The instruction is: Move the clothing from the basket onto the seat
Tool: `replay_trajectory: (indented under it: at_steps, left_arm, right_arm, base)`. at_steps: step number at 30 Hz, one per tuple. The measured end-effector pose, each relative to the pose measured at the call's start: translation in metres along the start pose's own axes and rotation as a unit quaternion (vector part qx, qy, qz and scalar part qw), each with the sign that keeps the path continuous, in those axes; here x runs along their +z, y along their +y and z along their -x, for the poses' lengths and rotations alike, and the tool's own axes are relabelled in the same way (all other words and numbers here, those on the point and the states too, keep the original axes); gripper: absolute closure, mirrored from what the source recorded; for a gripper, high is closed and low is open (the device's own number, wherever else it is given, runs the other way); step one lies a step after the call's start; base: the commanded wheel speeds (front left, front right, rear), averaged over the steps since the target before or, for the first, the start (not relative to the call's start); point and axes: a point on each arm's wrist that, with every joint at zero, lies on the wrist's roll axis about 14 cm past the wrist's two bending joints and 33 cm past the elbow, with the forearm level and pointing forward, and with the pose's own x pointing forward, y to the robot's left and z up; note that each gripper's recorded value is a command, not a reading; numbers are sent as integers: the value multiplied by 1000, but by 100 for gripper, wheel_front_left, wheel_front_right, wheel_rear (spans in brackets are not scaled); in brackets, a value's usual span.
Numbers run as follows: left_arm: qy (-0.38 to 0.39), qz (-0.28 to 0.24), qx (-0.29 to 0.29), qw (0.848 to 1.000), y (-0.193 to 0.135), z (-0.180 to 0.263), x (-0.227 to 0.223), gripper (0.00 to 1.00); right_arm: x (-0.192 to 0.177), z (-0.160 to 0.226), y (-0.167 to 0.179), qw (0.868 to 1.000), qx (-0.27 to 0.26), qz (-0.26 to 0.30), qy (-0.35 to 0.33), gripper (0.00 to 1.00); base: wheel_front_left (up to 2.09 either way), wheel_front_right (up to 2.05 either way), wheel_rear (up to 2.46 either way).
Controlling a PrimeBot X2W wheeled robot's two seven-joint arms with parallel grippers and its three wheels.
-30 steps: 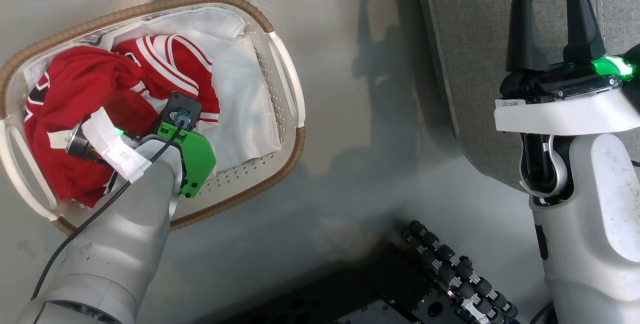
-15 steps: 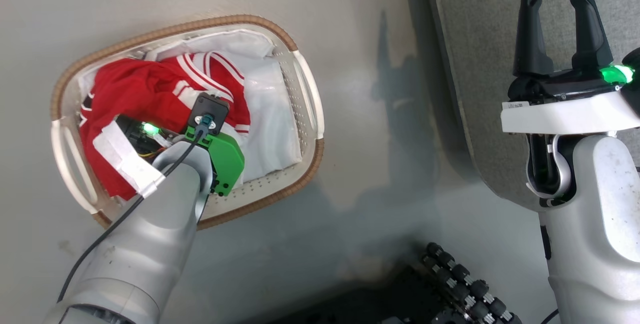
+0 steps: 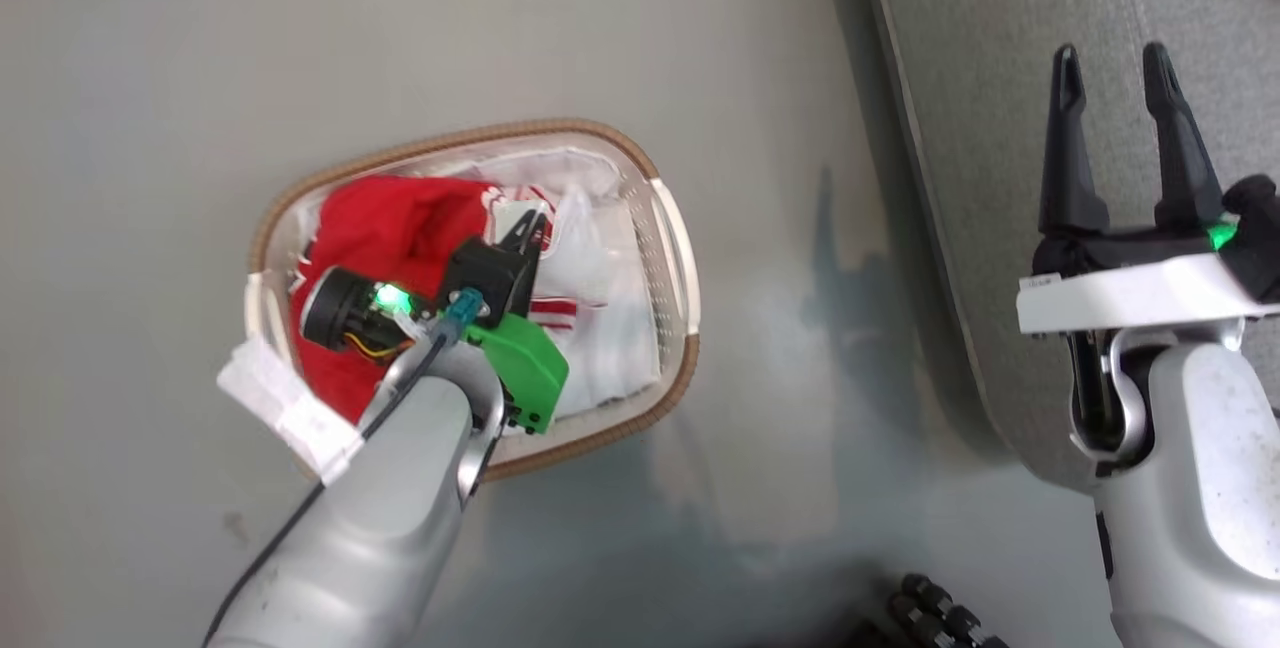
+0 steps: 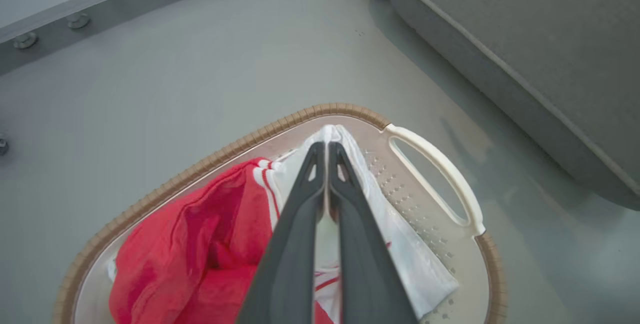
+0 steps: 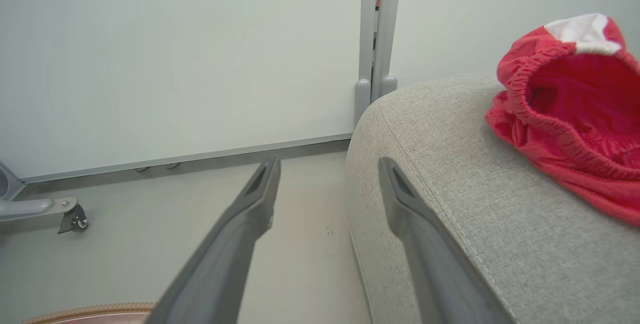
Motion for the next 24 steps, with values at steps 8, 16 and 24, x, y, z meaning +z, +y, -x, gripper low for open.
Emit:
replay_trajectory:
  at_steps: [8, 16, 24]
  left_arm:
    - [-100, -4, 23, 995, -4, 53, 60, 100]
    - [-210, -22, 39, 977, -18, 108, 136, 100]
    - [-290, -42, 67, 954, -23, 160, 194, 0]
  right_arm:
    - [21, 20, 9, 1000, 7, -4, -12, 0]
    - [51, 36, 23, 999, 24, -12, -42, 0]
    - [75, 47, 35, 997, 40, -18, -68, 0]
  base:
    - [0, 0, 0]
    - [0, 0, 0]
    - [0, 0, 0]
